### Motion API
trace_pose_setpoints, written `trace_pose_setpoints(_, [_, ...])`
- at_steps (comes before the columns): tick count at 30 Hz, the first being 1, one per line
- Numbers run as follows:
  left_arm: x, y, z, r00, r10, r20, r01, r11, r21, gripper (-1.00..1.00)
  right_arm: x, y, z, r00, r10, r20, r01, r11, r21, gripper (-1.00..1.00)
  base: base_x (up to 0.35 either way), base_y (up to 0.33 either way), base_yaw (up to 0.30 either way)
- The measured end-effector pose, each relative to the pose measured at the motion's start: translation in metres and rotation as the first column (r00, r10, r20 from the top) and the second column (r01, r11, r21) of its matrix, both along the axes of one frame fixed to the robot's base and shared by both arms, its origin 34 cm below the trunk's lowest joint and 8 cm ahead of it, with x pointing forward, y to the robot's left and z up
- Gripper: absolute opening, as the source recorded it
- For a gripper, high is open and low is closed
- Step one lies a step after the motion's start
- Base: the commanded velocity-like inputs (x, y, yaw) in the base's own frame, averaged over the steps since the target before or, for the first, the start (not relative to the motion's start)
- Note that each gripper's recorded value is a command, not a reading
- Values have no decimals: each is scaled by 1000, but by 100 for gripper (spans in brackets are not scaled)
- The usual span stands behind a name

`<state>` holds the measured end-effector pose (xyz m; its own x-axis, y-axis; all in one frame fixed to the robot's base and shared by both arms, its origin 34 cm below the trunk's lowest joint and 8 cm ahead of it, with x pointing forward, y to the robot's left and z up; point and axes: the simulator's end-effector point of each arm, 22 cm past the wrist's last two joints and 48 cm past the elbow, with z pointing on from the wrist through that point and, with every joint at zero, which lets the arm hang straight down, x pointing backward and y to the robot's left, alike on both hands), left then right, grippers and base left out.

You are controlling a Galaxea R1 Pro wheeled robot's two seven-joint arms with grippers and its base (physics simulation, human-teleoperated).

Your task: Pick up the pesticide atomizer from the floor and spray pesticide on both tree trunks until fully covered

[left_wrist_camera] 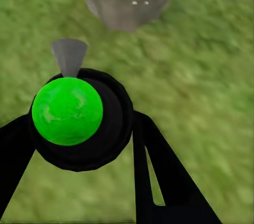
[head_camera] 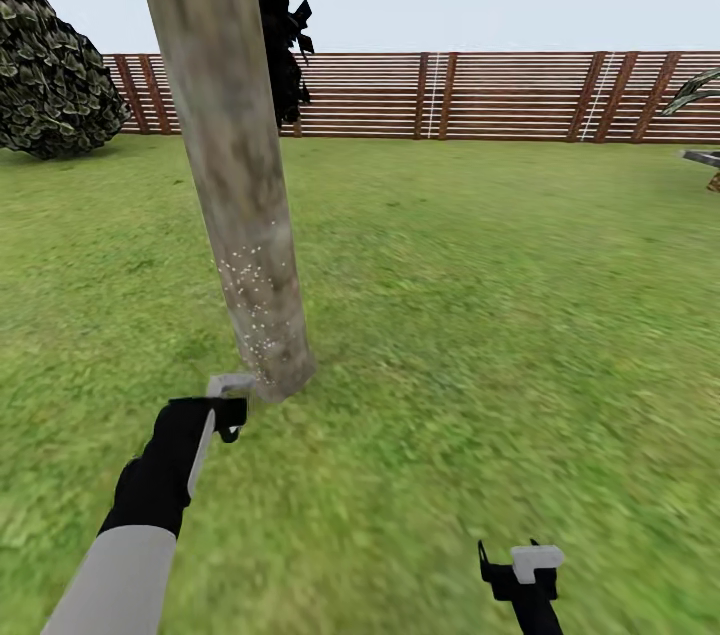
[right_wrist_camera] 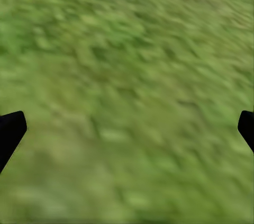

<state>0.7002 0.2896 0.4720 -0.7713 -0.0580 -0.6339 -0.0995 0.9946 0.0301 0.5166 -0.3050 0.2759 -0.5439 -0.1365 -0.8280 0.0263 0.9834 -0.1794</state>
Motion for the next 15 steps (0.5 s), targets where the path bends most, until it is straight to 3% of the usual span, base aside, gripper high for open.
trace_pose_setpoints(8, [-26,1,-49,1000,4,-3,-4,1000,-13,-100,1,2,0,1000,3,2,-3,1000,2,100,0,0,0])
trace_pose_setpoints(15, [-31,0,-54,1000,3,-9,-4,1000,-18,-100,1,2,0,1000,3,2,-3,1000,1,100,0,-74,0])
